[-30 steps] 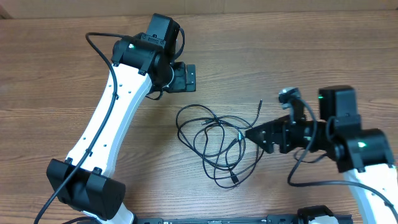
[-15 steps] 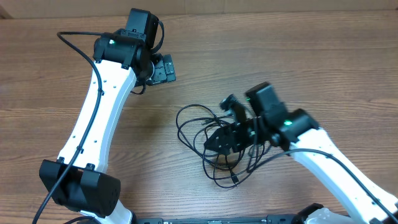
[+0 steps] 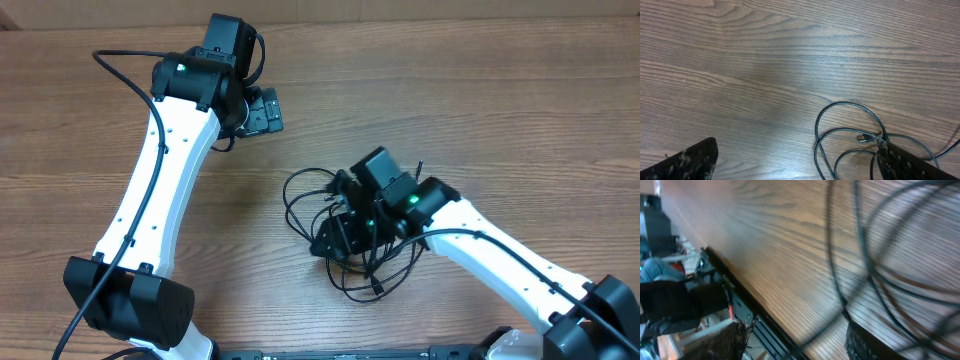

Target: Untangle cables

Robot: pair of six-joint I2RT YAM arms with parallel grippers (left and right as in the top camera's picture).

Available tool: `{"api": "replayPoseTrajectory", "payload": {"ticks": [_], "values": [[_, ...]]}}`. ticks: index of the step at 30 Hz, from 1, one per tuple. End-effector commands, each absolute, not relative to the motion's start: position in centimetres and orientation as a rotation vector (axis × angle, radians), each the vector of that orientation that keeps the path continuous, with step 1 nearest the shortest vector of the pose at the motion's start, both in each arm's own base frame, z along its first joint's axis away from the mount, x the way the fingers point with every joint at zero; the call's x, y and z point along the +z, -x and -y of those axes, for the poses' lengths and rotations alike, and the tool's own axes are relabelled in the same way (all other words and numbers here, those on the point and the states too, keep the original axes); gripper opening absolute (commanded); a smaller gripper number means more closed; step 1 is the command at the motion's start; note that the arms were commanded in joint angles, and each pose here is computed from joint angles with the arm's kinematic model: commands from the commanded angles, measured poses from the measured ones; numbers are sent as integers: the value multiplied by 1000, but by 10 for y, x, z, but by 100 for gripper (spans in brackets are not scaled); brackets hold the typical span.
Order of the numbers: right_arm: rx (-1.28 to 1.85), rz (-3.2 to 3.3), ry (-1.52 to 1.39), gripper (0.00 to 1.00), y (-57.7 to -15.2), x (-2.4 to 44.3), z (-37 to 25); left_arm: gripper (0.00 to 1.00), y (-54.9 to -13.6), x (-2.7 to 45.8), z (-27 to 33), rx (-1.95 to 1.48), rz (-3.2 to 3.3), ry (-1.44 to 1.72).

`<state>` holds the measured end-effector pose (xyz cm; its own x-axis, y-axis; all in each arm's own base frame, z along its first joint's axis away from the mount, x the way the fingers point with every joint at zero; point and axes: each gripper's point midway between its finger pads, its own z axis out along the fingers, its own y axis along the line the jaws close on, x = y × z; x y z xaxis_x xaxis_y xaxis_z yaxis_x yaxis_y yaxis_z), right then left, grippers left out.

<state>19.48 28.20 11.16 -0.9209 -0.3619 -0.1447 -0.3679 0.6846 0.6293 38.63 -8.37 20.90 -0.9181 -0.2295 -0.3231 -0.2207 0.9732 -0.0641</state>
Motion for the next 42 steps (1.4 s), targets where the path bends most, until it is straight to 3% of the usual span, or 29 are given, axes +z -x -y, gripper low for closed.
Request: {"api": "replayPoseTrajectory", "payload": {"ticks": [1,5,7,9,10,18,23,30,42], "values": [[1091,-2859,643,63,-188,114,-295,100,-386,223,80,-27,-2748,331],[988,-2879,567,52,-192,108,-295,100,-386,223,79,-17,-2746,330],[986,-2880,577,36,-190,107,-297,100,-386,223,79,-18,-2745,331],[986,-2887,560,10,-191,107,-296,99,-386,223,79,-18,-2746,330],[986,-2888,556,4,-191,107,-296,100,-386,223,79,-18,-2746,330],[1001,-2862,513,4,-203,117,-293,100,-383,222,78,-12,-2757,330],[1015,-2772,483,4,-225,155,-285,100,-383,222,80,-28,-2762,328],[1015,-2538,442,4,-258,248,-262,100,-381,221,81,-36,-2769,325],[711,-2126,164,4,-293,436,-173,100,-380,221,87,-74,-2781,318]]}}
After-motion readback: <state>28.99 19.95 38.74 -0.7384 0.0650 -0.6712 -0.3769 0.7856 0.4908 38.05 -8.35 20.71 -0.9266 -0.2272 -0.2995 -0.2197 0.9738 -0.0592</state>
